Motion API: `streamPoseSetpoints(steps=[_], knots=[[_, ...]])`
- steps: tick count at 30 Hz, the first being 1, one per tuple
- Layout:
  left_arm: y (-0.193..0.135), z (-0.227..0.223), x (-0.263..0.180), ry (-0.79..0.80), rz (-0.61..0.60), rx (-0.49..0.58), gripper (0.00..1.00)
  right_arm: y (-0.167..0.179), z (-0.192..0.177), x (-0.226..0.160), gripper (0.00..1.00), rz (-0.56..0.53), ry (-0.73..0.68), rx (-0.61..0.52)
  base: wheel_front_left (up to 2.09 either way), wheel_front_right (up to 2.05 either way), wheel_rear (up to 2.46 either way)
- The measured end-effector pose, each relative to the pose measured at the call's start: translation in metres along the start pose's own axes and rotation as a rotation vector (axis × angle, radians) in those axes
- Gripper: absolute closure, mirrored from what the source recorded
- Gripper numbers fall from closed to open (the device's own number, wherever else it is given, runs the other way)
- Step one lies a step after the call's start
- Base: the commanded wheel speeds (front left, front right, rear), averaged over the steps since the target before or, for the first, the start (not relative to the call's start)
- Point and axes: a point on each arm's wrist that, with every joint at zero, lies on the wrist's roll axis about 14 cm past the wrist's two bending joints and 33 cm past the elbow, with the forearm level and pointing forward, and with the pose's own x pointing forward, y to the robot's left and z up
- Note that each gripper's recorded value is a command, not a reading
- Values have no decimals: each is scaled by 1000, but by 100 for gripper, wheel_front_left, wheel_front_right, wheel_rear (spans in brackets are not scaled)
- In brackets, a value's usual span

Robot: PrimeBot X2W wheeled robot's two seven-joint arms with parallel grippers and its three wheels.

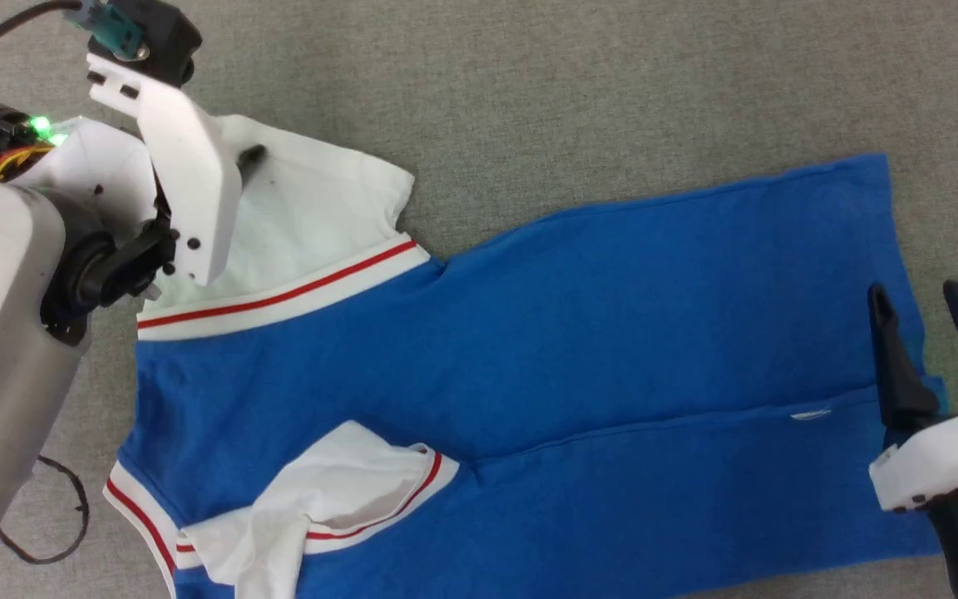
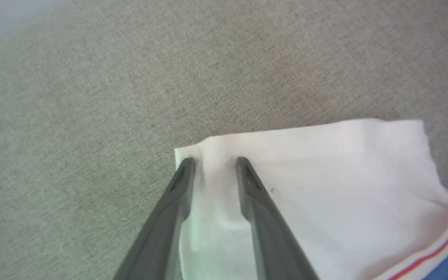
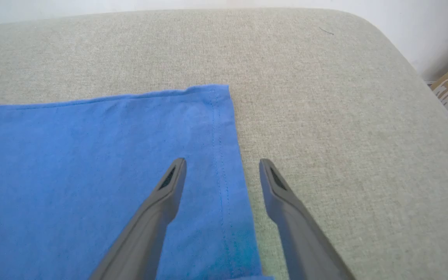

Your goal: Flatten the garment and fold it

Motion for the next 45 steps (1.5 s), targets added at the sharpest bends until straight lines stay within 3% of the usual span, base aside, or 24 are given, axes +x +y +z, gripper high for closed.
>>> streamPoseSetpoints(steps=[7,13,17,24,30,40,41,42,43,45], knots=[[3,-1,-7,-49,17,-29,100,12,32,2,0,34,-81,-15,0,0,0],[2,12,-25,-163,31,-74,100,19,99,-2,0,64,-256,-60,0,0,0],[2,10,-36,-178,37,-83,100,16,116,6,0,68,-243,-94,0,0,0],[2,1,-30,-167,29,-96,100,4,81,43,0,48,11,-92,0,0,0],[3,-11,-18,-128,24,-116,100,0,28,61,0,62,258,-67,0,0,0],[8,-10,-12,-132,25,-120,100,8,6,77,1,90,337,-28,0,0,0],[9,-11,-11,-131,26,-122,100,9,5,79,55,92,341,-24,0,0,0],[9,-12,-11,-133,26,-123,100,9,6,81,82,93,339,-21,0,0,0],[10,-12,-11,-135,27,-125,100,10,8,82,100,94,335,-21,0,0,0],[11,-12,-11,-140,30,-126,100,12,10,85,100,99,327,-21,0,0,0]])
